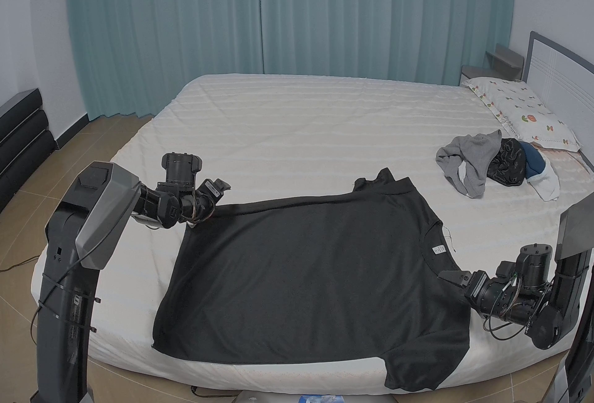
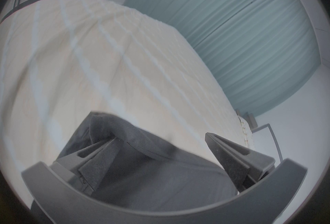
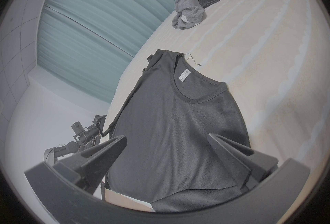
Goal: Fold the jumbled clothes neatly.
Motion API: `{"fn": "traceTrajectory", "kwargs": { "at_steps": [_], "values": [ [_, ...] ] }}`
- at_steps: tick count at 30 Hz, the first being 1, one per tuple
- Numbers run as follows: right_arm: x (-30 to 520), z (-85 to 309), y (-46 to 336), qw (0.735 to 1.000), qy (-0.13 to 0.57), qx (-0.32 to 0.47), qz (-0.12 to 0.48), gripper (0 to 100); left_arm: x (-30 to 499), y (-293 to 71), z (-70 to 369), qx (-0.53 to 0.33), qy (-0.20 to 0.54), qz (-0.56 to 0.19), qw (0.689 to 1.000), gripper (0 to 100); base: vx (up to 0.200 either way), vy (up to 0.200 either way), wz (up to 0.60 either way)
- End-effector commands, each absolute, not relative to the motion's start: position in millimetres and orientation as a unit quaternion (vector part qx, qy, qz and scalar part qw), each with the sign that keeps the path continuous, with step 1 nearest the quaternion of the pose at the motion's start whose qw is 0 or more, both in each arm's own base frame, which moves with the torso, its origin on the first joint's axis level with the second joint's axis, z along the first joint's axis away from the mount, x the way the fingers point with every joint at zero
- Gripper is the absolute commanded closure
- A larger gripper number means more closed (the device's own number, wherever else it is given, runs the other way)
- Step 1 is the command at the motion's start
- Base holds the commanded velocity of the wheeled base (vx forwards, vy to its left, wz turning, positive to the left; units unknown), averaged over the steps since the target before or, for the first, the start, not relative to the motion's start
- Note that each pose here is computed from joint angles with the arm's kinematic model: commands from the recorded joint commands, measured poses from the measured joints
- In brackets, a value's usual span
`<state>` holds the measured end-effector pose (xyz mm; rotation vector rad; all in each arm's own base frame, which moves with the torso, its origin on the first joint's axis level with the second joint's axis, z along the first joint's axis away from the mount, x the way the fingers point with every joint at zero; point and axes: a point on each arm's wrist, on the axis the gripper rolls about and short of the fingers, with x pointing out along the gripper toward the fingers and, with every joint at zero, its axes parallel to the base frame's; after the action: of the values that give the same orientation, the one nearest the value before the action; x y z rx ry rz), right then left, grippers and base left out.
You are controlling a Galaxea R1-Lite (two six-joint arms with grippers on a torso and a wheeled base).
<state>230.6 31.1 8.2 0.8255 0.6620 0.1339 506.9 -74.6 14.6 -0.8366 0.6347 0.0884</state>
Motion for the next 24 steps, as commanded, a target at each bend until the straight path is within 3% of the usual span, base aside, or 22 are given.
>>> {"fn": "traceTrajectory", "kwargs": {
  "at_steps": [1, 7, 14, 24],
  "values": [
    [234, 1, 32, 0.859, 0.323, 0.393, 0.061, 0, 536, -65, -4, -0.402, 0.253, 0.071, 0.877, 0, 0.0, 0.0, 0.0],
    [234, 1, 33, 0.859, 0.325, 0.392, 0.062, 0, 549, -49, 10, -0.444, 0.183, 0.072, 0.874, 0, 0.0, 0.0, 0.0],
    [234, 0, 33, 0.858, 0.325, 0.393, 0.061, 0, 552, -24, 20, -0.49, 0.153, 0.08, 0.854, 0, 0.0, 0.0, 0.0],
    [234, 0, 33, 0.858, 0.326, 0.393, 0.061, 0, 550, -11, 13, -0.496, 0.201, 0.049, 0.844, 0, 0.0, 0.0, 0.0]
  ]
}}
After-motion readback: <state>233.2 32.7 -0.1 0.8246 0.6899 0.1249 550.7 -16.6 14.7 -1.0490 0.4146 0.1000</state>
